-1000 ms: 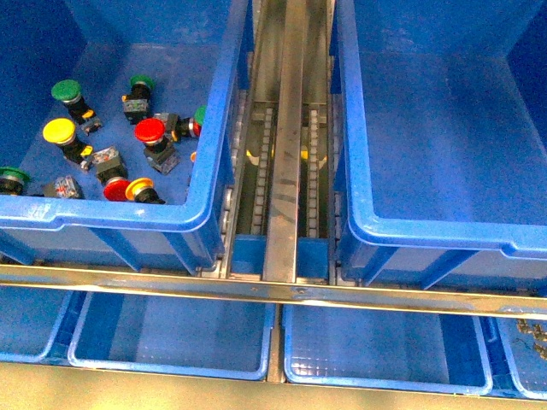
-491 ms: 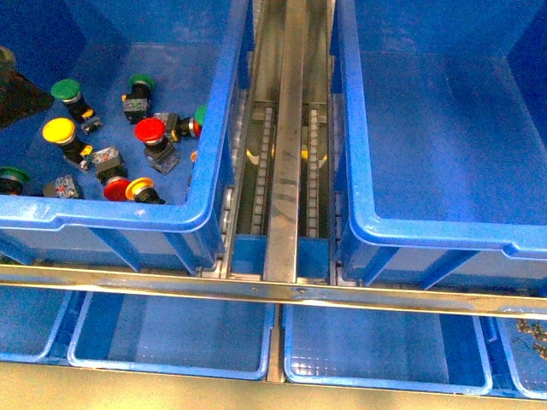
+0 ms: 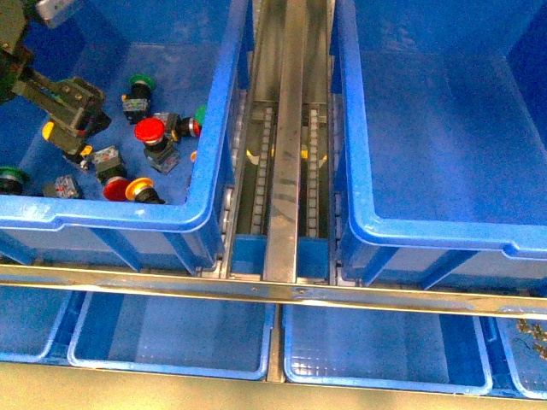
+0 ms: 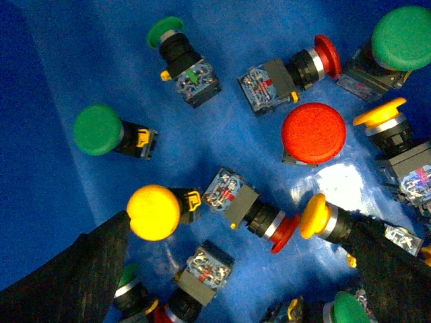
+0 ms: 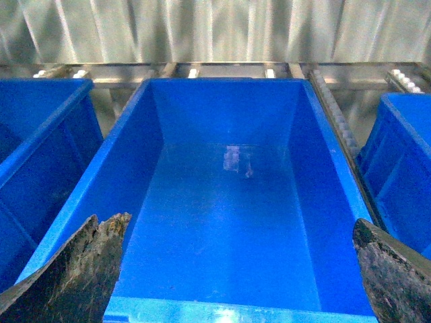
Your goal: Pick red and yellow buttons and place in box
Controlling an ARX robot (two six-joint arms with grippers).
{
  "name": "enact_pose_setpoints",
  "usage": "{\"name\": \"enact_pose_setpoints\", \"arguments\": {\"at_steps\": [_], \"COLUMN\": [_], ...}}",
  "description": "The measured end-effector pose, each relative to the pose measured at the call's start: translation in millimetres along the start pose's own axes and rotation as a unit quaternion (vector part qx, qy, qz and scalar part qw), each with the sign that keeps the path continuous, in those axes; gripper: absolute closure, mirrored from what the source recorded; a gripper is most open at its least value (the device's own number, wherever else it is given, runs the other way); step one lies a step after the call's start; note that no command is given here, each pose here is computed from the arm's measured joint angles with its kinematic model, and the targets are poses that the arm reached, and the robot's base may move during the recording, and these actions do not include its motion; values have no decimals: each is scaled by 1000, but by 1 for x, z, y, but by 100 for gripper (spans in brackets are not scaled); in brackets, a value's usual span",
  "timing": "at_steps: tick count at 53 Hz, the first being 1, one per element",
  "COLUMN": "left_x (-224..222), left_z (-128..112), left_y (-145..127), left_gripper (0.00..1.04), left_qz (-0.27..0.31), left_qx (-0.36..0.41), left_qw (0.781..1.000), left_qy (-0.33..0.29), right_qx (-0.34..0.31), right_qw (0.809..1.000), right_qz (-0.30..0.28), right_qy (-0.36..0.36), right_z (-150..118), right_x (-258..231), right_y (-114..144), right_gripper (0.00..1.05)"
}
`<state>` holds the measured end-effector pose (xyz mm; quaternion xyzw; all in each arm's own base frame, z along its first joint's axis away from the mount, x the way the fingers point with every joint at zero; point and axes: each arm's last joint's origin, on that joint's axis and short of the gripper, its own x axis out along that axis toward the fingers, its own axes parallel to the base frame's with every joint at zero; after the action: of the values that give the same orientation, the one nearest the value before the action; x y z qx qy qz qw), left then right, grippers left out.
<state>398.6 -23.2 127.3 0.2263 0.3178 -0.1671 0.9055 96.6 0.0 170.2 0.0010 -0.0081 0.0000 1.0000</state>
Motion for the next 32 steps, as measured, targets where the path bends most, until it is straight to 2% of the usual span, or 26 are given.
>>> {"name": "enact_pose_setpoints", "arguments": {"at_steps": [14, 32], "left_x": [43, 70], "left_z": [2, 11], "left_y": [-19, -29], "left_gripper": [8, 8], "left_qz": [-12, -23], "left_qx": [-4, -18], "left_qw": [1000, 1000], "left_qy": [9, 9], "right_qx": [0, 0], "right_qw": [1000, 1000], "right_qz": [0, 0], "right_qy": [0, 0], "right_z": [0, 0], "right_x": [0, 0], "right_y": [0, 0], "right_gripper": [6, 6]}}
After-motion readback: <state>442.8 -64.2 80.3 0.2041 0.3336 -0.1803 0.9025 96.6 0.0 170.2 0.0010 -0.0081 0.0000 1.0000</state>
